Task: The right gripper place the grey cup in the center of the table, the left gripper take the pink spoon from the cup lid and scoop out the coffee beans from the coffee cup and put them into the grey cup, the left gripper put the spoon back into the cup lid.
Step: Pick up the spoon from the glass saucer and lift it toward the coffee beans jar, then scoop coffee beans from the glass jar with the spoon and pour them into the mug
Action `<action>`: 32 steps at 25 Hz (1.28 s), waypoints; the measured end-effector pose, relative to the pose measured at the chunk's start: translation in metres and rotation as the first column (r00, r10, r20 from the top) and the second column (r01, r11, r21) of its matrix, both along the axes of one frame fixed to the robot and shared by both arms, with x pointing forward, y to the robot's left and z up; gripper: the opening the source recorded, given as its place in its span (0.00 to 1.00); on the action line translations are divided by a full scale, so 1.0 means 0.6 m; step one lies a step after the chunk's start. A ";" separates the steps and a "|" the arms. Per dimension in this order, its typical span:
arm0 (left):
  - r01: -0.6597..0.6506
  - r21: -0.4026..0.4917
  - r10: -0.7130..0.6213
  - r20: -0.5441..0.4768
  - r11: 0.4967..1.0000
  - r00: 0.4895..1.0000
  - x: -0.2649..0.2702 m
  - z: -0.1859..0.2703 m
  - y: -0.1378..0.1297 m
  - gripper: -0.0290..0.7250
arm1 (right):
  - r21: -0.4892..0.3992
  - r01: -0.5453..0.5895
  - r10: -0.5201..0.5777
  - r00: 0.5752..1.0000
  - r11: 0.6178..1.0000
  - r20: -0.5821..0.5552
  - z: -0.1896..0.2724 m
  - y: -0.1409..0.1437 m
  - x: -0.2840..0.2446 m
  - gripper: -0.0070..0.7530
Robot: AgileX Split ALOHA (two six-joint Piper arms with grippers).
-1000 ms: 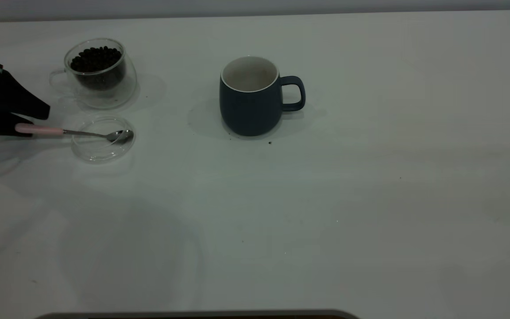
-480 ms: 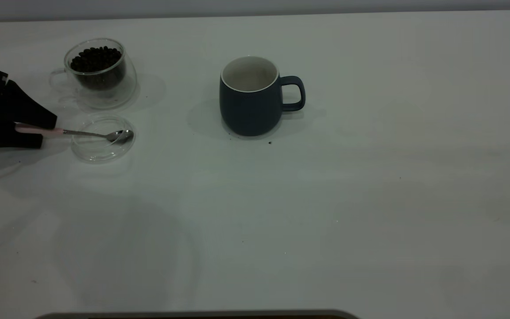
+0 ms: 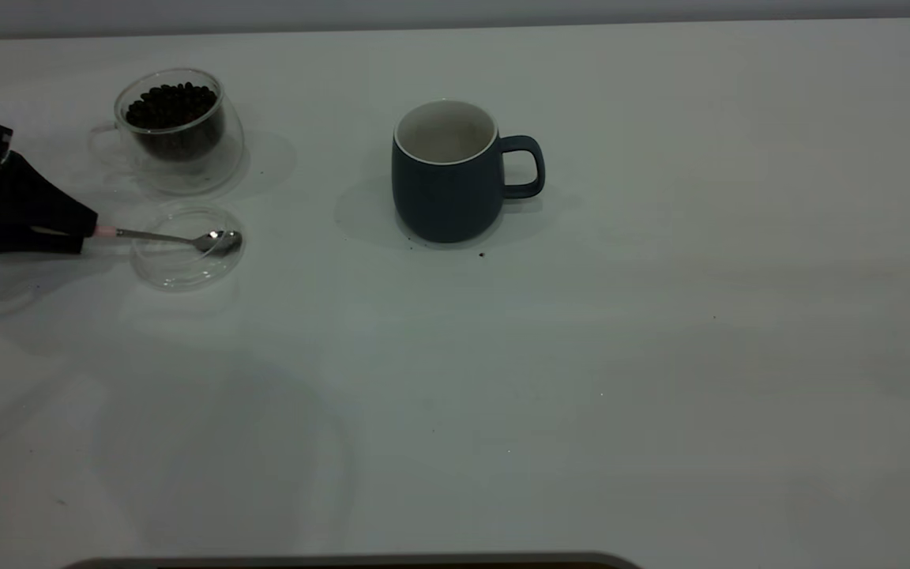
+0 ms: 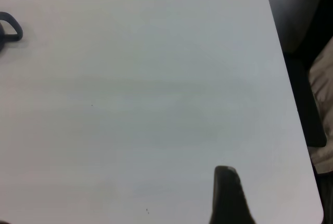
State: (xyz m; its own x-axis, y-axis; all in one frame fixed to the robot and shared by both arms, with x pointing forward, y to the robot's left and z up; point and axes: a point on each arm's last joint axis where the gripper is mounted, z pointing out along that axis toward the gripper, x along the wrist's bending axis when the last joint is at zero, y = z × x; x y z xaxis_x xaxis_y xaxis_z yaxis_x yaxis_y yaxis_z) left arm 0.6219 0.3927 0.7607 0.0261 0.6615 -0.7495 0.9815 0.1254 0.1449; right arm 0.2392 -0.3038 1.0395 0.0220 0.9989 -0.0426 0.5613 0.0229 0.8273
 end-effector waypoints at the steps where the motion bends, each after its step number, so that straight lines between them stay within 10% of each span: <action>1: 0.003 -0.015 -0.003 0.000 1.000 1.000 0.000 0.003 -0.001 0.30 | 0.000 0.000 0.000 1.000 1.000 0.000 0.000 0.000 0.000 0.68; 23: 0.138 -0.034 -0.136 0.048 0.990 0.990 0.001 0.075 -0.001 0.20 | 0.000 0.000 0.000 1.000 1.000 0.000 0.000 0.000 0.000 0.68; 32: 0.148 -0.034 -0.137 0.219 0.988 0.966 0.049 0.166 0.022 0.20 | 0.000 0.000 0.000 1.000 1.000 0.000 0.000 0.000 0.000 0.68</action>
